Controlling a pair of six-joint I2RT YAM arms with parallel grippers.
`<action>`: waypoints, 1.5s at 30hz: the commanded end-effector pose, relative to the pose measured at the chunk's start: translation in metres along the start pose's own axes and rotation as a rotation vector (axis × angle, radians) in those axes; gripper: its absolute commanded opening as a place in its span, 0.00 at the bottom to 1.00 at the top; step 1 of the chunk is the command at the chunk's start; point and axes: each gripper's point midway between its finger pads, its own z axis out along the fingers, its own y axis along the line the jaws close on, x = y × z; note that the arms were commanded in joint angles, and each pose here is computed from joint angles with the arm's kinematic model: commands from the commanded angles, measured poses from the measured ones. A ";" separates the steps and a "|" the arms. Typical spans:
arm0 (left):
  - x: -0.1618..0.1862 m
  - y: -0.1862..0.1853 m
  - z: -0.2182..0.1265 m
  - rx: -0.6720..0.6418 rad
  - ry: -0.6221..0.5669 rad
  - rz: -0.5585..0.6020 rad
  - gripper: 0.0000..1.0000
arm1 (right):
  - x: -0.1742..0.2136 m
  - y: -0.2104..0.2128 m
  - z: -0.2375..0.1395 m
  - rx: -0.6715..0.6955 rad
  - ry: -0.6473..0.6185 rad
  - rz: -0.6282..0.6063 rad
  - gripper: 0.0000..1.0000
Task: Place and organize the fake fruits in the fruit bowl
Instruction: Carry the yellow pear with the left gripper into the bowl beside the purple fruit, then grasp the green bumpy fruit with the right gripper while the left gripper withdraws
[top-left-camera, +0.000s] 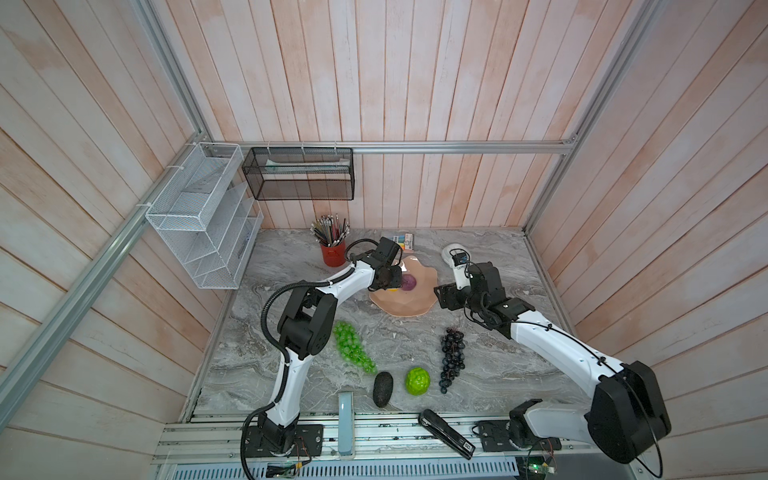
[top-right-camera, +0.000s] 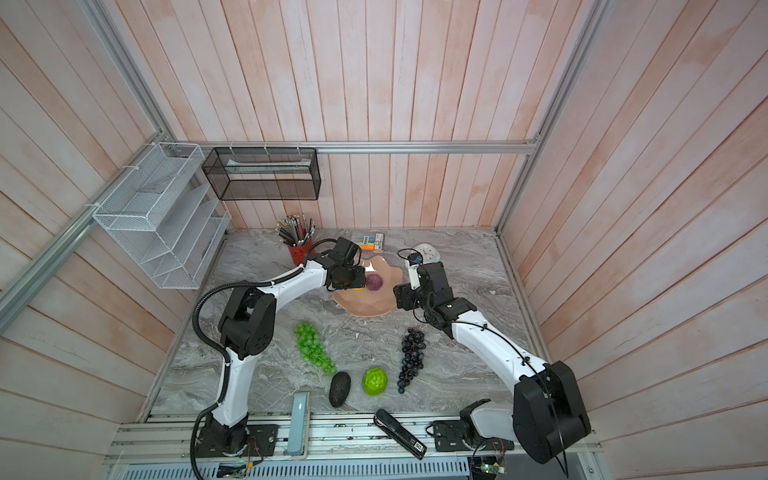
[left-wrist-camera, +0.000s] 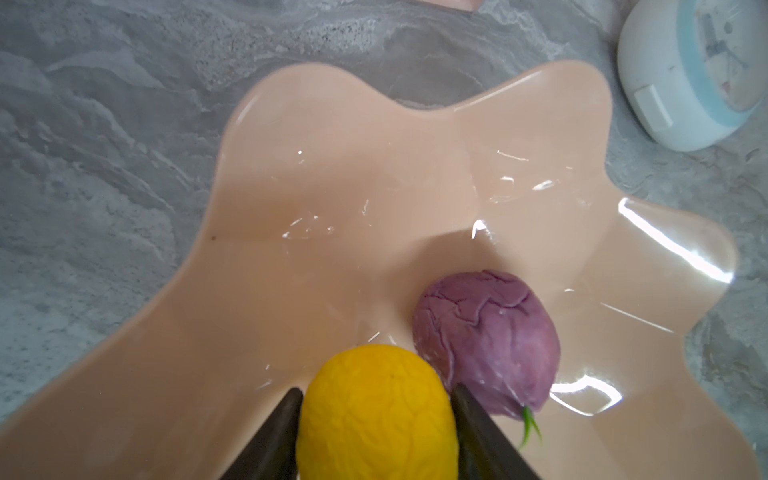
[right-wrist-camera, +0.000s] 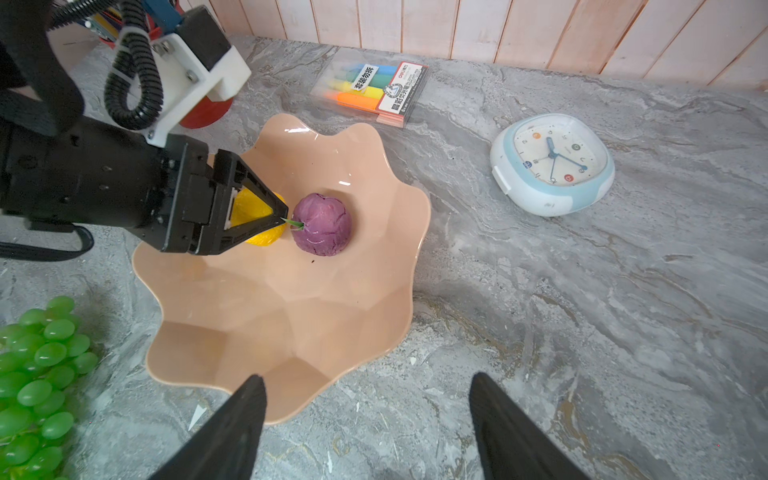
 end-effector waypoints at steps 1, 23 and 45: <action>0.000 -0.001 0.003 0.017 -0.005 0.001 0.62 | 0.004 -0.001 -0.003 -0.003 0.009 -0.004 0.78; 0.000 -0.009 -0.093 0.076 -0.115 0.008 0.68 | -0.001 0.013 -0.019 -0.049 -0.013 0.001 0.78; 0.099 0.017 -0.158 0.198 -0.183 -0.068 0.70 | 0.174 0.133 -0.084 -0.174 0.440 0.169 0.81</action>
